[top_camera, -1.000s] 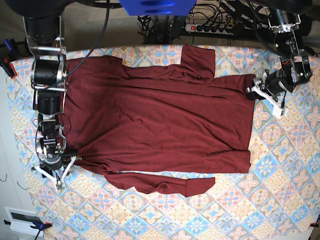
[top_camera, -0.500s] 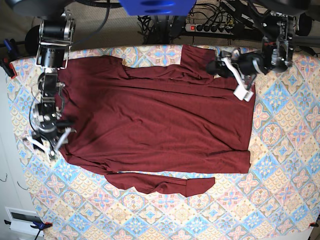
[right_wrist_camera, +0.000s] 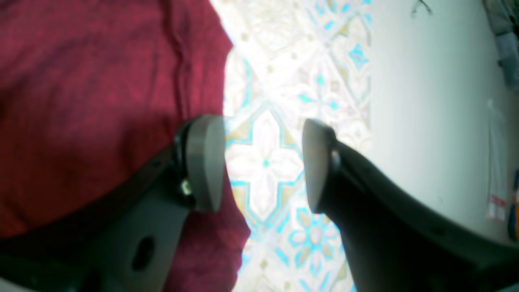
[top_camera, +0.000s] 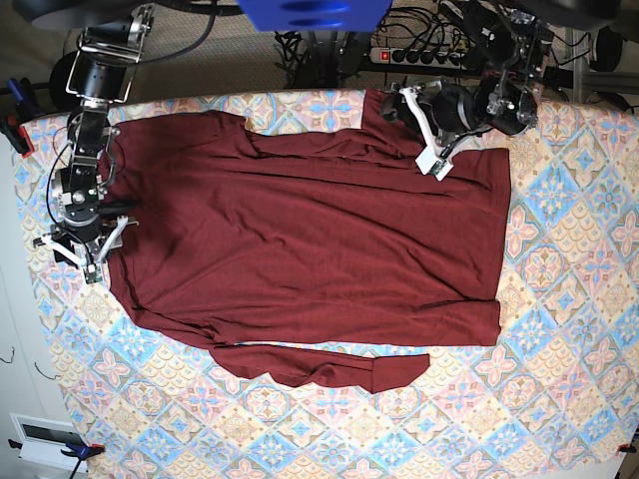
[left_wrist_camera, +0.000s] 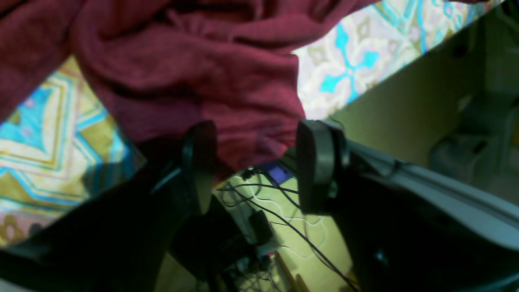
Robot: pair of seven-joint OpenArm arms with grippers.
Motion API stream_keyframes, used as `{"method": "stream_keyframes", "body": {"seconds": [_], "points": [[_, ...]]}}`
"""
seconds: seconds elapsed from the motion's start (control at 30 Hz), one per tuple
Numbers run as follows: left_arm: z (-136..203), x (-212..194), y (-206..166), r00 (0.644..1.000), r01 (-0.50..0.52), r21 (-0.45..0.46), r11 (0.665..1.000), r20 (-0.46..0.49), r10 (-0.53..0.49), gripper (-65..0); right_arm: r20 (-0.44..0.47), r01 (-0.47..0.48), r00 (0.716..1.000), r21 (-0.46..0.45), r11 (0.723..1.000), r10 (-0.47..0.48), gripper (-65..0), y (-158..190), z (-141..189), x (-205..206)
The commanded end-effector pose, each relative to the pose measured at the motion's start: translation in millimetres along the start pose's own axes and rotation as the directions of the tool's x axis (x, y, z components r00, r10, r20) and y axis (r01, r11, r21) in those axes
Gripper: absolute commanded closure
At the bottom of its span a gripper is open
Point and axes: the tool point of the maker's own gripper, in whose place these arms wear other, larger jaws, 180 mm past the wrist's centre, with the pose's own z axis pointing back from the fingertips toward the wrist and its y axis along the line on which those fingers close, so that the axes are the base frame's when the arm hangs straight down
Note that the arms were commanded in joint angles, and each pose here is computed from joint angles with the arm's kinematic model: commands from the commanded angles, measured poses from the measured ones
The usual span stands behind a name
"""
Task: Layout the t-shirt on the table in an organized manner, then fold the t-shirt properly
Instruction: 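Grasp the shirt collar edge with both grippers and lift it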
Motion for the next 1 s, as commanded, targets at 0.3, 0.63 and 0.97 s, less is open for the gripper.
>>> {"method": "stream_keyframes", "body": {"seconds": [0.3, 0.63, 0.97], "points": [[-12.1, -23.8, -4.6, 0.985, 0.116, -0.011, 0.993, -0.126, -0.117, -6.8, 0.051, 0.002, 0.999, -0.04, 0.999, 0.0, -29.5, -16.9, 2.1, 17.3], [25.3, -40.6, 55.5, 0.955, 0.214, 0.121, 0.969, -0.235, -0.181, 0.0, 0.052, -0.003, 0.999, -0.036, 0.999, 0.004, -29.5, -14.9, 1.9, 18.0], [73.8, -36.0, 95.3, 0.905, 0.361, 0.226, 0.905, -0.318, -0.281, 0.0, -0.016, -0.03, 0.999, -0.001, 1.0, 0.03, -29.5, 0.7, 7.4, -18.5]]}}
